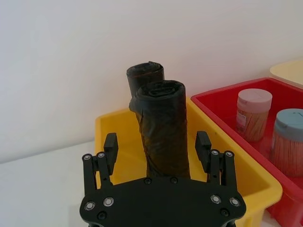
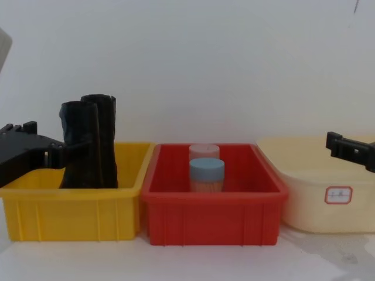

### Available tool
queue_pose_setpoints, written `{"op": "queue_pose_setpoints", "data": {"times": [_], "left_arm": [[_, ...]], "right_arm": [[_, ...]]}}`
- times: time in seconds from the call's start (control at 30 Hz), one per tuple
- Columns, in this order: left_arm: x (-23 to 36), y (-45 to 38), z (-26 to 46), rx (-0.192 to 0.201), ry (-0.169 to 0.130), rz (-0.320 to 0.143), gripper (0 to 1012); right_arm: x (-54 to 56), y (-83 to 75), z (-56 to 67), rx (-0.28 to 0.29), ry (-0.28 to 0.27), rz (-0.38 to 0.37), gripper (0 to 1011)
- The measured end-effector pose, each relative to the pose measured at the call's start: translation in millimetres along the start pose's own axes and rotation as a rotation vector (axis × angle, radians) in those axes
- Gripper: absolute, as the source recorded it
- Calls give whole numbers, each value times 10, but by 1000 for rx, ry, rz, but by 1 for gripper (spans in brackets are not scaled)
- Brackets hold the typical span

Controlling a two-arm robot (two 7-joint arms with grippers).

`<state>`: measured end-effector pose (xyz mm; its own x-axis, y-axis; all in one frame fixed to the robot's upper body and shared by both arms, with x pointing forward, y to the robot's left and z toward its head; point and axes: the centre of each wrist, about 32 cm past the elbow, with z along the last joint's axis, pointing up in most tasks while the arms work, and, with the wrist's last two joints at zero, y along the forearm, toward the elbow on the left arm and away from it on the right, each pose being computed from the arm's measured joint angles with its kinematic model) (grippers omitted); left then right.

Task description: Pick up the garbage bag with the one hand and transfer it to the other hand.

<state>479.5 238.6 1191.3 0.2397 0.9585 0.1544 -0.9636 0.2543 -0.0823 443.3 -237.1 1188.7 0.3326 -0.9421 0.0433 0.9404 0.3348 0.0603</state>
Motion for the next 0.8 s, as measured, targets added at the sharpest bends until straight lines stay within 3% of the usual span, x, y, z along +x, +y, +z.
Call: {"op": "queue_pose_setpoints", "data": {"times": [0.37,0.8], "left_arm": [[65,-193,-44,-6,18,-38,1001],[93,-343,-84,-16,39,-72,1002]], "right_arm": [[0,0,0,0,0,0,1001],[0,0,0,0,0,0,1000]]}}
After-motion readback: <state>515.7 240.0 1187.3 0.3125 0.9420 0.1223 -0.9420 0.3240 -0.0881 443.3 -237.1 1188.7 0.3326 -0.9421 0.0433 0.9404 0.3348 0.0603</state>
